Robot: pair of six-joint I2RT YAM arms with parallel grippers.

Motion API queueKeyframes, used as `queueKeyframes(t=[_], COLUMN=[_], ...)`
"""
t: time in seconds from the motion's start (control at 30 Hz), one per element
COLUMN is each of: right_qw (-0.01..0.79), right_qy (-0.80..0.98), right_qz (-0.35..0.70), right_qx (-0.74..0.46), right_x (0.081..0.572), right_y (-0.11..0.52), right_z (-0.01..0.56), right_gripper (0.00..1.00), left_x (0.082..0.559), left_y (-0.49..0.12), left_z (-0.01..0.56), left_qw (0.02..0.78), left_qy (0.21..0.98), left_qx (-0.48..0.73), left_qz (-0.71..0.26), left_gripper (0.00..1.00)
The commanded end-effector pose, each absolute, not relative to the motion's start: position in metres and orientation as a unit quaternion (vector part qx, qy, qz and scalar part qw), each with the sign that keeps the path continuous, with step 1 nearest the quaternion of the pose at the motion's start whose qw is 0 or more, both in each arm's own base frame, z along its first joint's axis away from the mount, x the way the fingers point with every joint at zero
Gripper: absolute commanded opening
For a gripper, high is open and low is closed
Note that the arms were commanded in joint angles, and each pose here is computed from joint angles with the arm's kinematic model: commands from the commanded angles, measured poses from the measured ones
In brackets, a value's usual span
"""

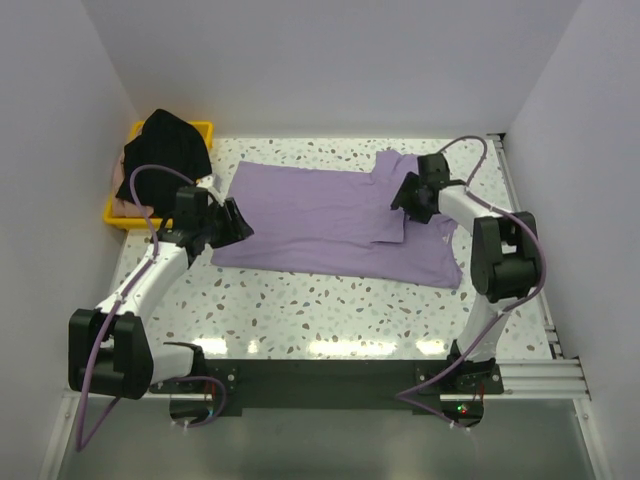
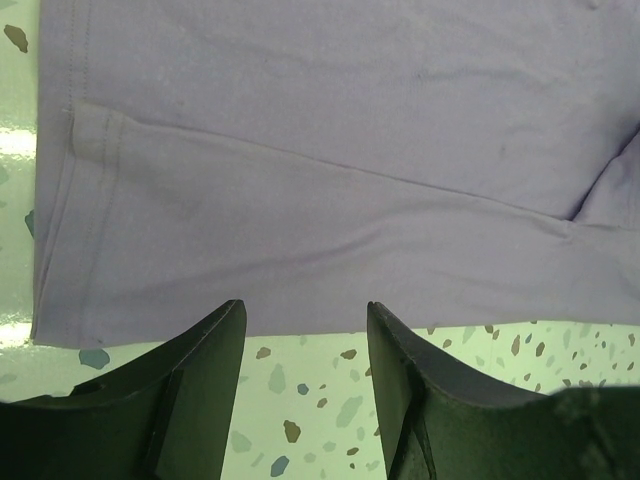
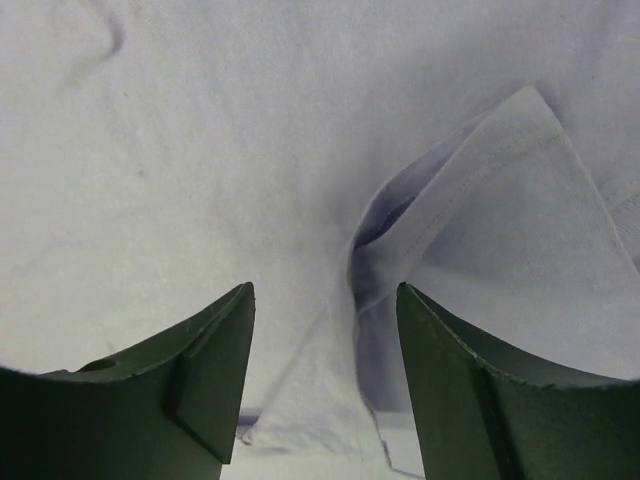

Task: Fold and stack the t-shirts
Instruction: Fold the tshirt

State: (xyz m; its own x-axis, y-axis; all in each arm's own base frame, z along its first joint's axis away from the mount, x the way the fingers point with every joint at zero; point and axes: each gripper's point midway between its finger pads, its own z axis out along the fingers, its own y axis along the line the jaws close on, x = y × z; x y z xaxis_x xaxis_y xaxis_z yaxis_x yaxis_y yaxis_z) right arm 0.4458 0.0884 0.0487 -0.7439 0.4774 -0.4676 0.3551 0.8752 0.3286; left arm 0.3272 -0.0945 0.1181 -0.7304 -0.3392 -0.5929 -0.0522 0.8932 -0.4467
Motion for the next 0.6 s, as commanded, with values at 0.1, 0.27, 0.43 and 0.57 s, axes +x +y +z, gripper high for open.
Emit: queueKeyframes(t=[0.1, 0.27, 0.43, 0.57], right_qw=[0.322, 0.308, 0.302, 0.298], right_qy=[0.912, 0.912, 0.908, 0.905], right_qz=[0.134, 0.155, 0.191, 0.216], right_qx=[0.214, 0.222, 0.219, 0.215], right_x=[0.428, 0.405, 0.403, 0.411], right_y=[0.090, 0.095, 0.110, 0.124], right_z=[0.083, 0.069, 0.059, 0.061], right_gripper=[0.67, 0.70, 0.72, 0.72], left_x=[0.333, 0.334, 0.333, 0.333], left_y=[-0.099, -0.100, -0.101, -0.101], left_z=[0.125, 0.126, 0.126, 0.127], left_qw=[0.370, 0.373, 0.372, 0.373], left_qy=[0.900, 0.899, 0.899, 0.898], left_qx=[-0.088, -0.086, -0.085, -0.085], left_qz=[-0.213, -0.215, -0.217, -0.216], left_gripper=[0.57, 0.57, 0.57, 0.57])
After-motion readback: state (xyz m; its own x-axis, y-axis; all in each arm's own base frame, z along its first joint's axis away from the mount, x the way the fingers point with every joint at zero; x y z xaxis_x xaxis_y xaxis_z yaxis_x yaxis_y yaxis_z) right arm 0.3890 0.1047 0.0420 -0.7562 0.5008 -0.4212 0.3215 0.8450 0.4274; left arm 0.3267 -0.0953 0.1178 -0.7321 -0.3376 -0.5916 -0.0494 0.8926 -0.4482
